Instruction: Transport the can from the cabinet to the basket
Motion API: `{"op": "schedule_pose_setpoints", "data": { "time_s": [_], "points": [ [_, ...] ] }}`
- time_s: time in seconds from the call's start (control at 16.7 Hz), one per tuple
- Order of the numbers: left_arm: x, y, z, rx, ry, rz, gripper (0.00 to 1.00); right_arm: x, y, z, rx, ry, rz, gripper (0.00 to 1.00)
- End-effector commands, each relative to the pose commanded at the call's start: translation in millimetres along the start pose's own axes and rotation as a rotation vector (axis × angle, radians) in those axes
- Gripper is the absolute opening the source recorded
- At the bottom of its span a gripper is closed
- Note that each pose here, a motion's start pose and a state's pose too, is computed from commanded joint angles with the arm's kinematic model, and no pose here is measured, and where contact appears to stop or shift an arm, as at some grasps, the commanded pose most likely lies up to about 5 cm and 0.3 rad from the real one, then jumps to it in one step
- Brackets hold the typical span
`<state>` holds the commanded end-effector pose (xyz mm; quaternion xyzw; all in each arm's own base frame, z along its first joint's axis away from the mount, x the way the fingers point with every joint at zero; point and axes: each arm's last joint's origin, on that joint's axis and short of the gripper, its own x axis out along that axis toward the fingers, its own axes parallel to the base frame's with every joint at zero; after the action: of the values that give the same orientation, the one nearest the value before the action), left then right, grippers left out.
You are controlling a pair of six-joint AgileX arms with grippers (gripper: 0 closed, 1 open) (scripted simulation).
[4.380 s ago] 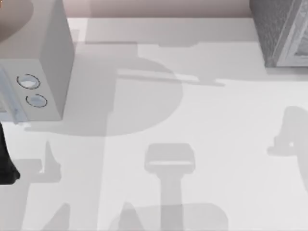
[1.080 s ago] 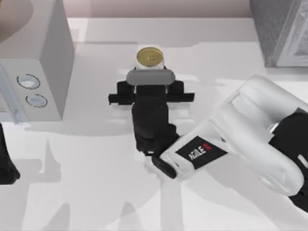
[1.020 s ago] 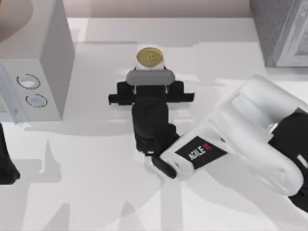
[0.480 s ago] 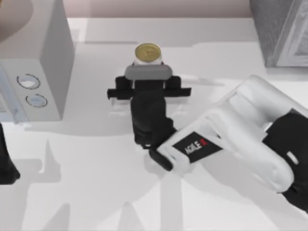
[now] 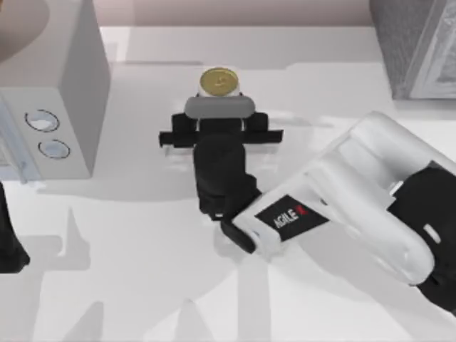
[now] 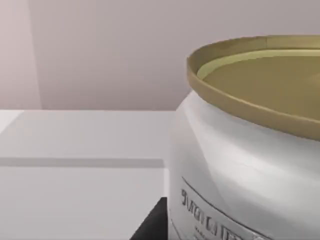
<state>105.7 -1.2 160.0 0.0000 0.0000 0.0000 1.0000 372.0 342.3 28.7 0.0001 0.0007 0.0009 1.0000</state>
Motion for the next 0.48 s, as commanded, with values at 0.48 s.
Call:
{"op": "schedule_pose_setpoints", "data": {
  "time_s": [0.48],
  "points": [
    [0.0, 0.0, 0.0, 0.0, 0.0, 0.0, 1.0, 0.0, 0.0, 0.0, 0.0, 0.0, 0.0, 1.0]
  ]
}}
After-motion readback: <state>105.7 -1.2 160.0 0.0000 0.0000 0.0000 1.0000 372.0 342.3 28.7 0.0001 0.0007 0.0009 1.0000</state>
